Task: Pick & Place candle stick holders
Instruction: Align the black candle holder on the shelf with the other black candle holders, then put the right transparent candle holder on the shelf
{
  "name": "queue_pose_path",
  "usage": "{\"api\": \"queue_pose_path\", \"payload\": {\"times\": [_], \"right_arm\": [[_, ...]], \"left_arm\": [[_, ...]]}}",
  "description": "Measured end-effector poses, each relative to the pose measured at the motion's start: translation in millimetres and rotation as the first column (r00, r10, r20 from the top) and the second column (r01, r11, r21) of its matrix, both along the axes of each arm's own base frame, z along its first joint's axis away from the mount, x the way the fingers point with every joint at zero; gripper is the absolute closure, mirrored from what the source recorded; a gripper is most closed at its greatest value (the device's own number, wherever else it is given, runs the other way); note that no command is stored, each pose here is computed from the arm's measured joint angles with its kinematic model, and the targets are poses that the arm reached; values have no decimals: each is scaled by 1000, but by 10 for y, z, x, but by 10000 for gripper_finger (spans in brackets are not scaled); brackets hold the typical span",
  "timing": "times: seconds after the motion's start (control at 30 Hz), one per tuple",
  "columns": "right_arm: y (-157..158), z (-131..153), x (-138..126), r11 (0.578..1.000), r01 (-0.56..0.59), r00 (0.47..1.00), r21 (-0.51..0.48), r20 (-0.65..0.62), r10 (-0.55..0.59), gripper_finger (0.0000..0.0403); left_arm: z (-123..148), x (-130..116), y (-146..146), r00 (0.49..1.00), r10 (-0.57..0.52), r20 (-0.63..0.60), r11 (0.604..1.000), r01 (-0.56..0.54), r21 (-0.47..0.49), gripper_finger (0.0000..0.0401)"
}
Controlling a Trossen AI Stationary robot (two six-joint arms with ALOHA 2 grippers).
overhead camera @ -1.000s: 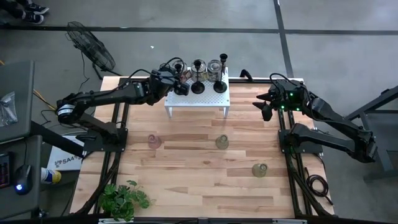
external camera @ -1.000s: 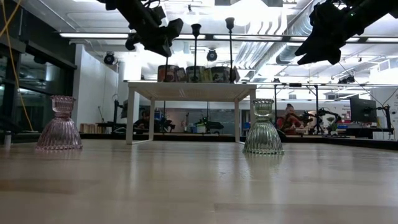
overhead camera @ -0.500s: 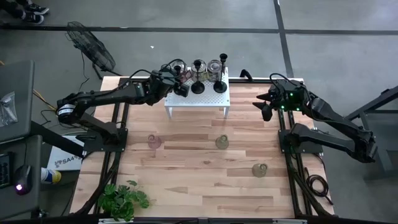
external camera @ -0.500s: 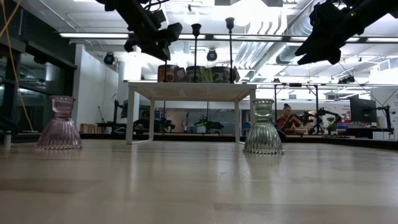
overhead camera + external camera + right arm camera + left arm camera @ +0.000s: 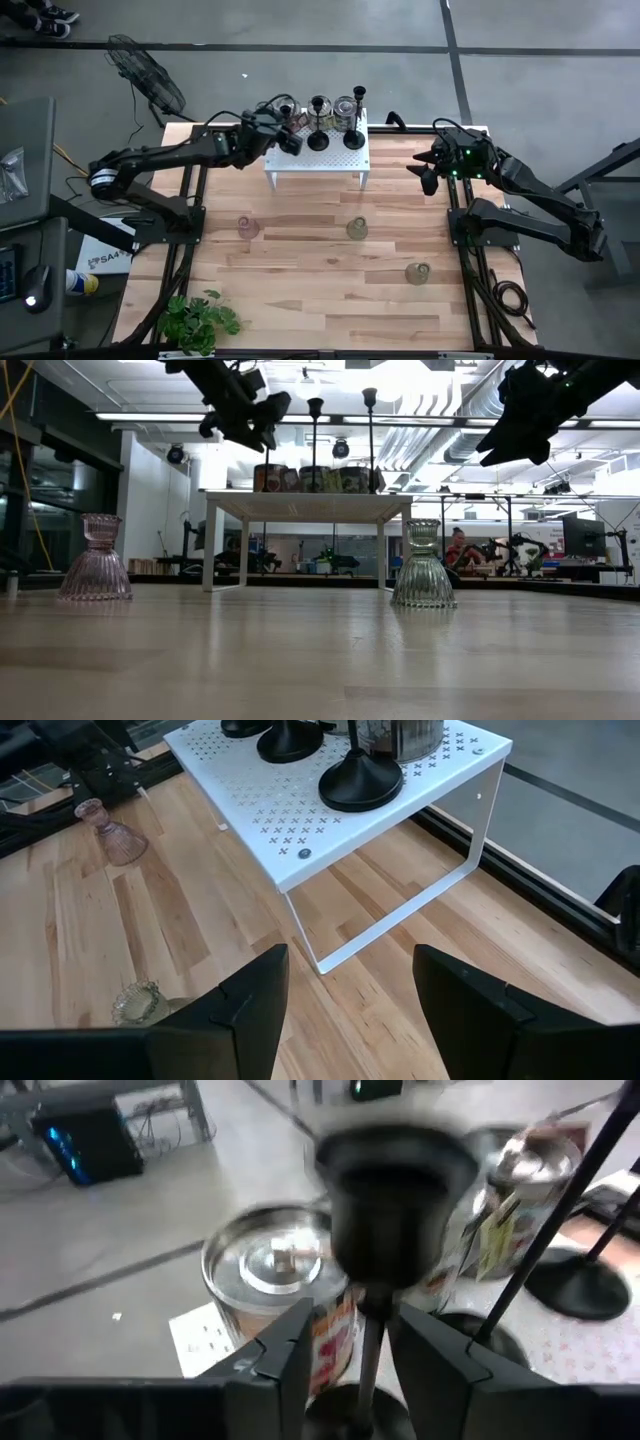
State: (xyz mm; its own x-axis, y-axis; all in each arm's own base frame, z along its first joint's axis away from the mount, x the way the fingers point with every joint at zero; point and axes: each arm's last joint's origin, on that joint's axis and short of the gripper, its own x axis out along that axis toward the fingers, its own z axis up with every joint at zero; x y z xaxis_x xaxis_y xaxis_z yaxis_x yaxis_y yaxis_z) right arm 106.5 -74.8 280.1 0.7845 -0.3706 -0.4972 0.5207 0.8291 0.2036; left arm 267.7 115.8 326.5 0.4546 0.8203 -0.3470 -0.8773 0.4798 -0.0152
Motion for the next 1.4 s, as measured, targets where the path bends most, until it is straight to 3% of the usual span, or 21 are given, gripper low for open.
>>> {"api": "queue_pose_path", "payload": {"times": [0.33, 0.57, 0.73, 1.03, 1.4], "right_arm": [[0, -10, -8, 1000, 0, 1000, -21, -25, -1, 196], [60, -79, -90, 1000, 6, 995, 30, -101, -3, 196], [101, -47, -121, 999, -29, 998, 39, -55, 31, 196], [136, -36, -122, 979, -22, 999, 200, 33, 16, 196], [356, -39, -19, 884, -167, 985, 436, 101, 136, 196]], "left_arm": [[115, -269, -107, 996, -42, -72, 999, 39, -34, 195], [215, -500, -399, 981, -154, -117, 986, 146, -81, 189], [270, -607, -651, 969, -208, -133, 977, 200, -70, 189], [283, -645, -972, 961, -222, -167, 974, 224, -2, 189], [281, -652, -1079, 961, -220, -170, 974, 227, 24, 189]]}}
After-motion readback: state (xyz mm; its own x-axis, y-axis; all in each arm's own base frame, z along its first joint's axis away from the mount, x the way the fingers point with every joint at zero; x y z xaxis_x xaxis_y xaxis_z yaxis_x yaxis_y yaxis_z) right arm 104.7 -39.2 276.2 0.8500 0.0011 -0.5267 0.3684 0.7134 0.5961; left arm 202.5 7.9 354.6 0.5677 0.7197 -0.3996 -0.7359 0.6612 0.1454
